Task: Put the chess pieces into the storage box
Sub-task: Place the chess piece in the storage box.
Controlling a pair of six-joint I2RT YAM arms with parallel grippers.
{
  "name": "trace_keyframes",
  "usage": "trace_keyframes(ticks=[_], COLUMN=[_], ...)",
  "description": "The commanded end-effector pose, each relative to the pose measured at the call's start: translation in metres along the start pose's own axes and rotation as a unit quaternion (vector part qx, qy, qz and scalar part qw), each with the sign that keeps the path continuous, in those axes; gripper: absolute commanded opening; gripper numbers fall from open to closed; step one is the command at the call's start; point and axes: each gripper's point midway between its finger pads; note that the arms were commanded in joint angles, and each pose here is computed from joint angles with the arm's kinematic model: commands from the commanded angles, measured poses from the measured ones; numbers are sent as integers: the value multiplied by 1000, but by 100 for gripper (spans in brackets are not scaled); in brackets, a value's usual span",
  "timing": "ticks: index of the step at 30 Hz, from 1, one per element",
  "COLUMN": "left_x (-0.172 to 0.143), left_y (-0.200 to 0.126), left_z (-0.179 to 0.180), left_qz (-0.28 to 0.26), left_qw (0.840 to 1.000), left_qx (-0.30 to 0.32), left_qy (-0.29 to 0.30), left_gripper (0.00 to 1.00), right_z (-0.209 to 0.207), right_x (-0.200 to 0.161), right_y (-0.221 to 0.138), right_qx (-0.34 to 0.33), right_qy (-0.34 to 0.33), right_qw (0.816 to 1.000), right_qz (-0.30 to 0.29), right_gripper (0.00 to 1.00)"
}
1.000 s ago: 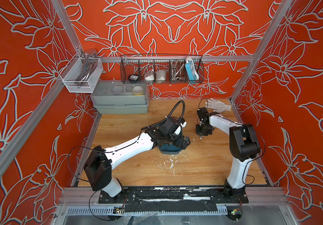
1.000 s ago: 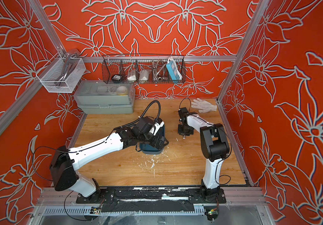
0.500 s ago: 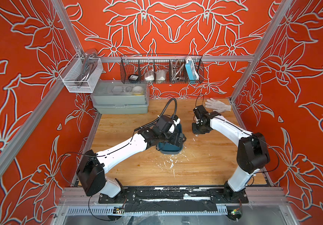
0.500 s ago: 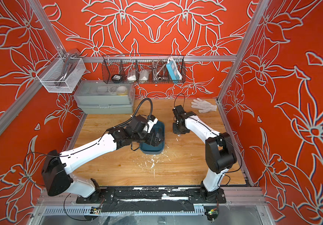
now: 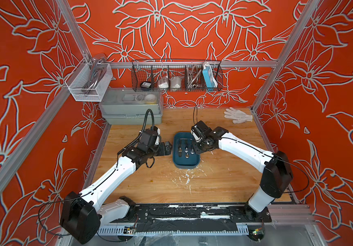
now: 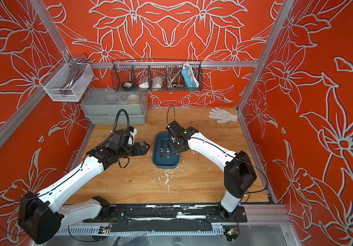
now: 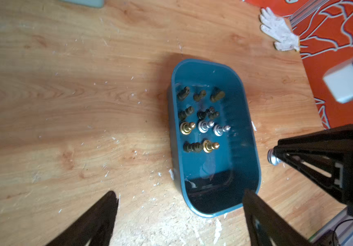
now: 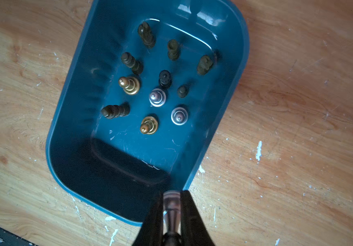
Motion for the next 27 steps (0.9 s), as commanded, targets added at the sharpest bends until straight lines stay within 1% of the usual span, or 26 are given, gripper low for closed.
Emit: trace_keyframes(ticks=[1,5,14,27], left_x=[-8,-12,-12,-14], left_y=[-1,1,7,12], left_z=[8,10,10,12], left_qz=[6,12,18,23], left_qw=[1000,1000,1000,1000], left_qx=[13,16,18,21], left_qy=[-7,-6,-2,-1], left_gripper=[91,91,91,91], right_z=[5,5,8,6], right_x=[-2,-3,-9,-7], right_y=[17,35,66,95], right_qx=[-10,-24,-30,-53], right_qy=[-16,-22,-29,-30], right_qw=[1000,999,997,996], right_qz=[23,38,59,58], right_gripper=[15,15,14,15])
Point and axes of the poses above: each gripper's point midway between its finger pads, its own y axis out along the fingers, its own z axis along the line the jaws close on, x = y × z, and after that the axes turned 9 degrees about y, right-handed
